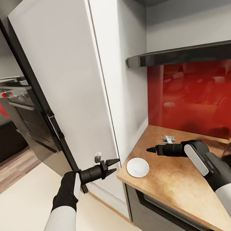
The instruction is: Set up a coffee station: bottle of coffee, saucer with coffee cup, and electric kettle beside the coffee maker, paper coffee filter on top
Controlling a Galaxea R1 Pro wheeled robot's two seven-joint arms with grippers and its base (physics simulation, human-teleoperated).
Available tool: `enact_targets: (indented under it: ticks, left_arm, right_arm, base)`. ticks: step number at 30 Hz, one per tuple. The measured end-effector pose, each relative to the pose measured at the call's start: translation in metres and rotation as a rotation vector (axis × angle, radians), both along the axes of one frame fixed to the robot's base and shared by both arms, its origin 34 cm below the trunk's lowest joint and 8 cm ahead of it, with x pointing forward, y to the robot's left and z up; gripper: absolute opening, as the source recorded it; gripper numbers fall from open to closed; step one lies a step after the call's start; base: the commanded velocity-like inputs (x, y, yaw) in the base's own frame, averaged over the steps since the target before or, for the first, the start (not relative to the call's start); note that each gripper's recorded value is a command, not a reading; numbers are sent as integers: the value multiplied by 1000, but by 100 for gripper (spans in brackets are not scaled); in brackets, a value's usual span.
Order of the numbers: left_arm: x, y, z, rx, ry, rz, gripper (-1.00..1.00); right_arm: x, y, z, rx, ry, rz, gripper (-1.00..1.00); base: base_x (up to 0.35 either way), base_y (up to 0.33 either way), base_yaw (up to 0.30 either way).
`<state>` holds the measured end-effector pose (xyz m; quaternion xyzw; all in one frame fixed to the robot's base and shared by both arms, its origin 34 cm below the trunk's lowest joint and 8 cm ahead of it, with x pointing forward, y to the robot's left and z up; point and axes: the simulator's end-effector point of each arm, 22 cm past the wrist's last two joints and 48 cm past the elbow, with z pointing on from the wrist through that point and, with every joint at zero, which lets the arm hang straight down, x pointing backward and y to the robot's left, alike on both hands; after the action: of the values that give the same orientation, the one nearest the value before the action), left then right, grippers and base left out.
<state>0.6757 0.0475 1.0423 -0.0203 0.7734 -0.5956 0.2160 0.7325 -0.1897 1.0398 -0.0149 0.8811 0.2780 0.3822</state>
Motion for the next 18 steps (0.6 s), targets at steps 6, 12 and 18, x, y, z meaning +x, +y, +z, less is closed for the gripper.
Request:
enact_targets:
  ticks: [6, 12, 18]
  left_arm:
    - [-4, -2, -5, -3, 14, -5, 100]
    - [-14, -5, -19, -5, 43, -9, 100]
    - [-25, -7, -31, -10, 70, -11, 100]
  right_arm:
    - [-1, 0, -2, 0, 4, 1, 100]
    - [-2, 3, -1, 14, 5, 16, 100]
    - [-6, 6, -10, 29, 28, 28, 100]
  base:
    - [117, 0, 0]
    - [25, 0, 0]
    - [1, 0, 0]
